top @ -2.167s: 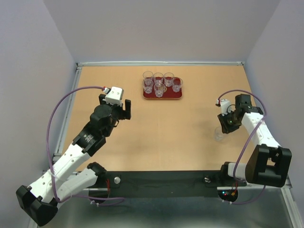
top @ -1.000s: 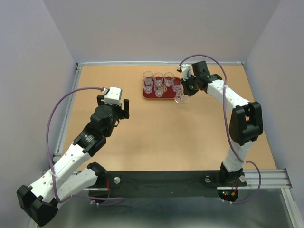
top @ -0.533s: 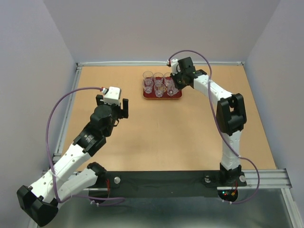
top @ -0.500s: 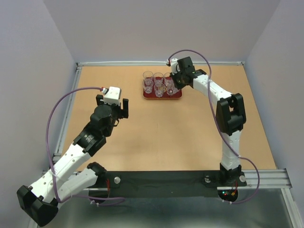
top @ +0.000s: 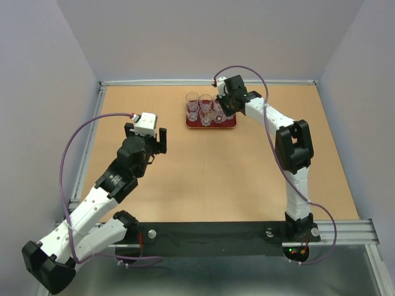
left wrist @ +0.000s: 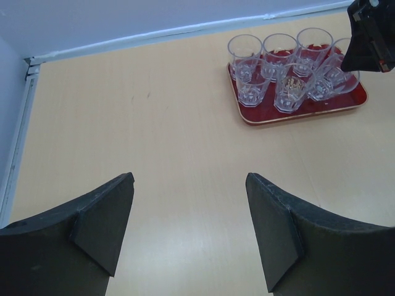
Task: Place the glasses into the tray
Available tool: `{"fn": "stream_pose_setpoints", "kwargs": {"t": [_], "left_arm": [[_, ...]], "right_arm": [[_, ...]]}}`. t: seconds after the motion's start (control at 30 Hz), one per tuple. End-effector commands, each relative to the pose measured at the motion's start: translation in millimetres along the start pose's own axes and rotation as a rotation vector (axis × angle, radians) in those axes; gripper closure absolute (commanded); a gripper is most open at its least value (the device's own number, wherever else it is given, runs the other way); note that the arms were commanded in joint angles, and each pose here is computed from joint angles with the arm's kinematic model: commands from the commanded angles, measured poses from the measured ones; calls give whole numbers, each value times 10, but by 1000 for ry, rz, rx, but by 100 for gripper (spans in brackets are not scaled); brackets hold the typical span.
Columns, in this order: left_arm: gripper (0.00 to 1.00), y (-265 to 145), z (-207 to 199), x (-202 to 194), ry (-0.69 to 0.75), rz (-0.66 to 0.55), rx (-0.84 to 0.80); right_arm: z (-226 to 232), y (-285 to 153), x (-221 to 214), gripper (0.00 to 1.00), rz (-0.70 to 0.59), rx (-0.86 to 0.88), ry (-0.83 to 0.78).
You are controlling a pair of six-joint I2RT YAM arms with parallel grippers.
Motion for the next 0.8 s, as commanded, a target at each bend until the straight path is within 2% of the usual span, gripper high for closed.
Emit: {"fn": "stream_pose_setpoints", "kwargs": {"t": [0.0,0.2,0.4,0.5,0.63,0.77], "left_arm": [[15,-12,17,103,-18,-62,4],[15,-8,16,94,-17,-59,5],[15,-7,18,94,-17,-59,5],[15,-10,22,103,-18,-62,6],[15,-13,19,99,-18,-62,3],[15,-20,20,111,-20,-66,2]], "right_arm": [[14,-34,194,91,-71,-25,-11],[50,-1,183,79,-59,-39,-22],[57,-5,197,77,-61,-42,-24],[57,-61,241,71,-74,-46,-29],[-17,-241,379,55,-116,-80,-35],[-88,-467,529,51,-164,-116,-39]]}}
Point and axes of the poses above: each gripper's point midway between its finger pads, its own y axis out along the fingers, its own z axis along the line the jaws close on, x = y × z, the point moved 8 cm from there along -y, back along the fingers, and after that the axes turned 7 degrees about -y, right-handed, at the moved point
